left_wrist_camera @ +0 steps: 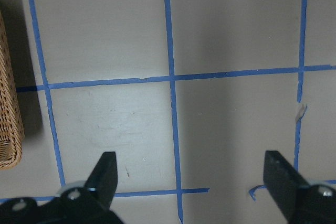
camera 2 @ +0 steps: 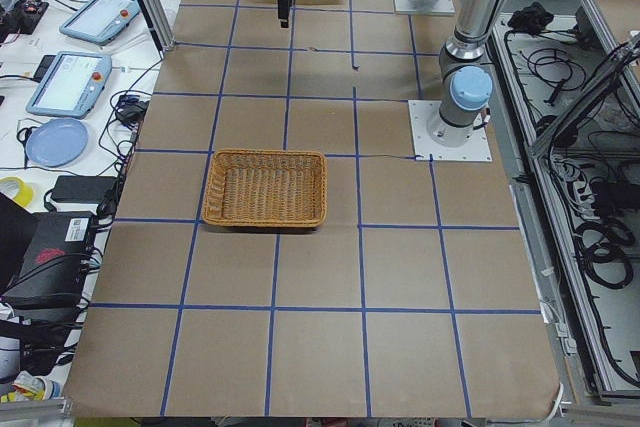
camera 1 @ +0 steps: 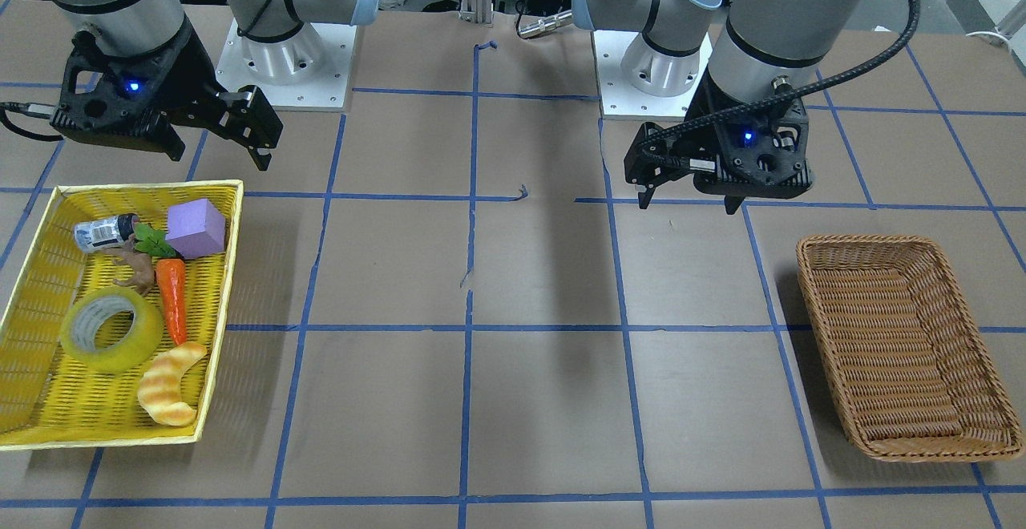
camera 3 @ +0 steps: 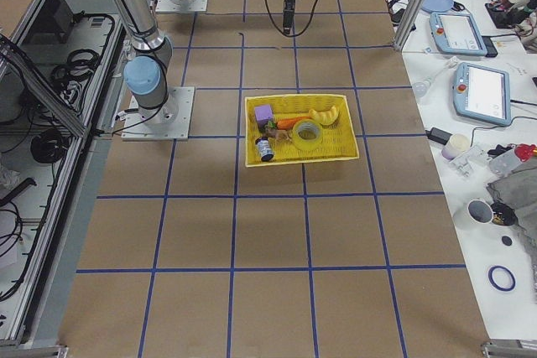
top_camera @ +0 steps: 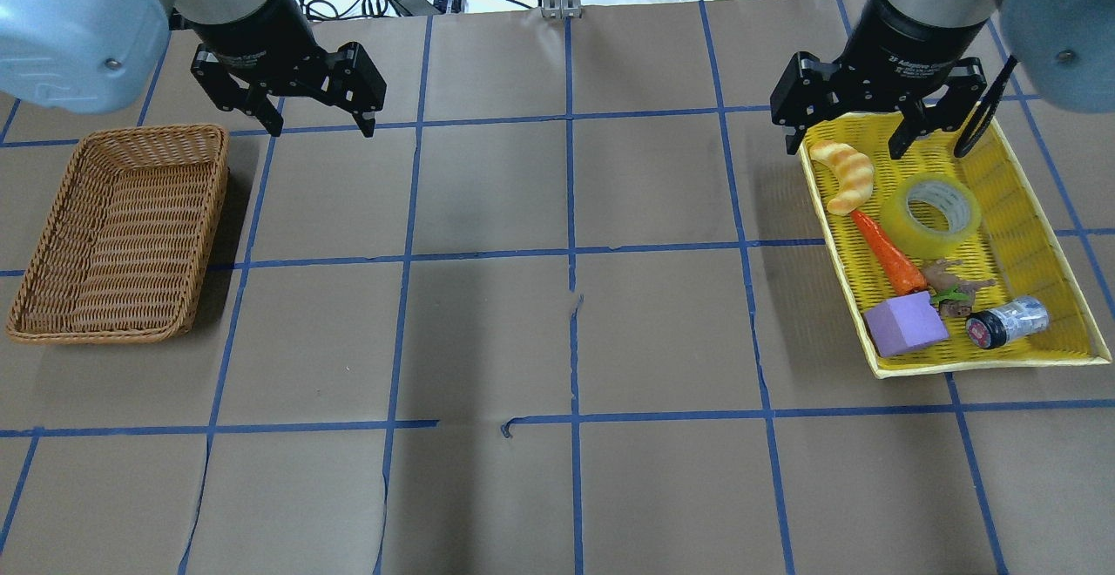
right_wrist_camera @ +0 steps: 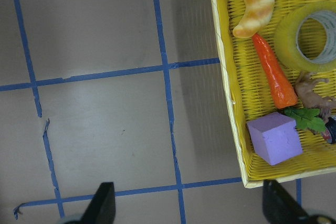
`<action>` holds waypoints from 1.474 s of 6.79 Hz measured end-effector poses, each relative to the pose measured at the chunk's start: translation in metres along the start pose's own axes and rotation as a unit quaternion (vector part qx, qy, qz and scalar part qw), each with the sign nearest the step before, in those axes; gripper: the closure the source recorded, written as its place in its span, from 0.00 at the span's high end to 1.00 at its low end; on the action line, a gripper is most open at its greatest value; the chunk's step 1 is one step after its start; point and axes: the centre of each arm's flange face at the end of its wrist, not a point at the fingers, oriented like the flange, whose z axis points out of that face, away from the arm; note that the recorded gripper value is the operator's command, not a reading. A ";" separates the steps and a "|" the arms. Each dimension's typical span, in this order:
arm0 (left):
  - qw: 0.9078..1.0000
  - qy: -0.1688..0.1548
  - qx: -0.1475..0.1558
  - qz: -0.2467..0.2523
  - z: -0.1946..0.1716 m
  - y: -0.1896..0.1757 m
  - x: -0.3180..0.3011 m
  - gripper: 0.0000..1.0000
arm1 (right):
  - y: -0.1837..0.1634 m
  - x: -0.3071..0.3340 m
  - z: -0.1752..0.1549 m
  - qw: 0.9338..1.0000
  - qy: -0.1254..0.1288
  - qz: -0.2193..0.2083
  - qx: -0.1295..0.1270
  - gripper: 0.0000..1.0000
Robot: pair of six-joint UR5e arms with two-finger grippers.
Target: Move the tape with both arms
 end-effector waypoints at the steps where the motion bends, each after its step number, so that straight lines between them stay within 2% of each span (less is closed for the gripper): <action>1: 1.000 0.000 0.000 0.000 0.000 0.000 0.000 1.00 | 0.000 0.000 0.000 1.000 0.000 0.000 0.000 1.00; 10: 1.000 0.001 -0.002 0.000 0.001 0.001 0.000 1.00 | 0.001 0.001 0.000 1.000 0.007 0.000 0.000 1.00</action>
